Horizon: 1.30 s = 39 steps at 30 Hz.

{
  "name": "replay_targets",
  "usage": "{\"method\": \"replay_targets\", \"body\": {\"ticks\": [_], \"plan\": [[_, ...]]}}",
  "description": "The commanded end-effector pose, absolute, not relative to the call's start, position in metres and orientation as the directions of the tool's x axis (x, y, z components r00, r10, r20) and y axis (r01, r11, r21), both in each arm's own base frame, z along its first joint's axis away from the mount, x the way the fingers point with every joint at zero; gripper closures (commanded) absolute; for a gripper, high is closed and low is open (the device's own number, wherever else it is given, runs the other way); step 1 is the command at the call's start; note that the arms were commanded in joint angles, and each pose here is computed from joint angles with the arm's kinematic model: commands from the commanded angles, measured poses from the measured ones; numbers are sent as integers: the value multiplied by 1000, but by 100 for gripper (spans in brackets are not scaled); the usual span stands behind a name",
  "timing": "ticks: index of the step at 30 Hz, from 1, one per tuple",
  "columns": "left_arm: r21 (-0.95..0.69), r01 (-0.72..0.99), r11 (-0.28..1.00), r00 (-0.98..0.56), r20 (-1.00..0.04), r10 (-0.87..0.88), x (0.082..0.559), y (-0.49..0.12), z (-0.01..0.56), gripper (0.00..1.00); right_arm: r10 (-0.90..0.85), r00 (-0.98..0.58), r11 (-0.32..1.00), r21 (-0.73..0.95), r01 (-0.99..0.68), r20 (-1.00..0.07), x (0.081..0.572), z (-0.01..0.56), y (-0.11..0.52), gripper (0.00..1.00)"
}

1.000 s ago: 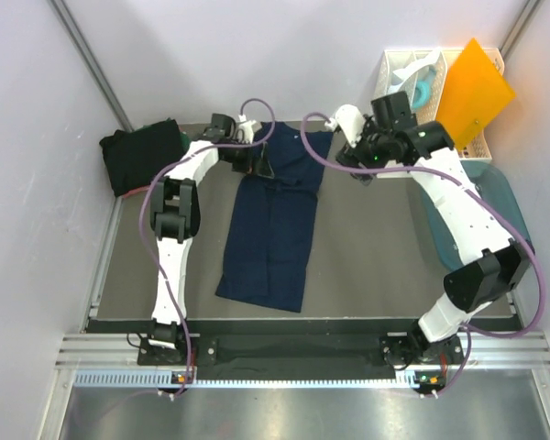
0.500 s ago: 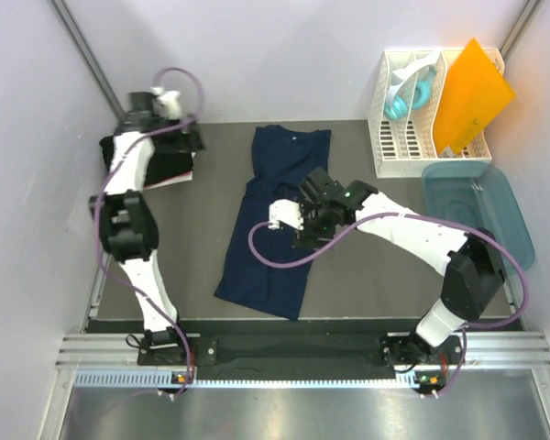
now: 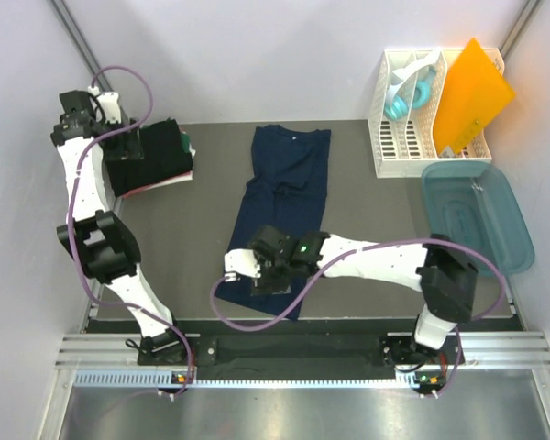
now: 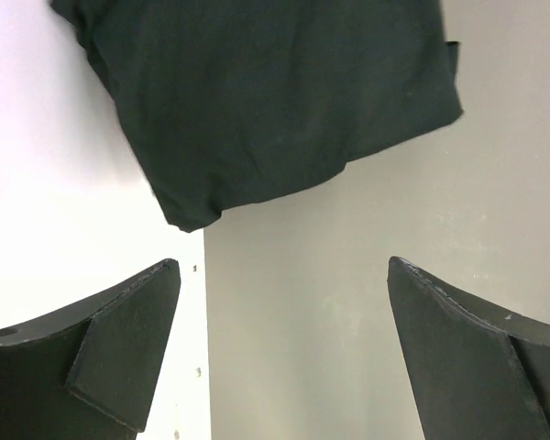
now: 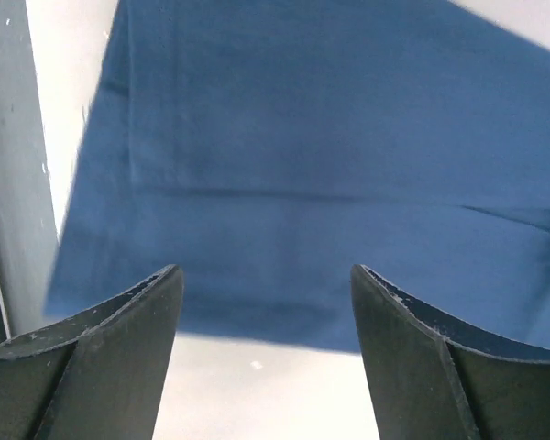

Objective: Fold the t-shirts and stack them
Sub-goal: Rotate the tshirt 90 degrees, then grab the bottom of the folded rectangular tshirt with right arm

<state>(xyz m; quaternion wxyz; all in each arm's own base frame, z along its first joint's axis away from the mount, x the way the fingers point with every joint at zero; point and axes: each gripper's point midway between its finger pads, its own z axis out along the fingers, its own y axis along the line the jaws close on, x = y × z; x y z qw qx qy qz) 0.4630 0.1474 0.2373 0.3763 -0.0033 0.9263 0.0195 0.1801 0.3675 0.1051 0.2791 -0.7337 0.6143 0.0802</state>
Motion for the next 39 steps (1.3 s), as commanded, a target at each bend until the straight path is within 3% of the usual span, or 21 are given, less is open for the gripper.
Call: {"method": "replay_targets", "body": {"ticks": [1, 6, 19, 34, 38, 39], "plan": [[118, -4, 993, -641, -762, 88, 450, 145, 293, 1, -853, 169, 2, -326, -945, -494, 168, 93, 405, 26], [123, 6, 992, -626, -773, 99, 453, 144, 297, 1, -875, 220, -59, -355, -933, -431, 153, 65, 425, 26], [150, 13, 989, -633, -764, 124, 449, 146, 295, 1, -874, 208, -65, -319, -946, -439, 129, 36, 444, 25], [210, 21, 978, -626, -760, 176, 460, 158, 298, 1, -912, 88, 56, -333, -941, -401, 142, 12, 413, 31], [215, 19, 976, -623, -761, 180, 463, 159, 301, 1, -912, 76, 50, -293, -955, -403, 134, 10, 407, 46], [220, 21, 975, -621, -761, 185, 464, 159, 301, 1, -914, 79, 41, -285, -958, -398, 132, 9, 404, 63]]}}
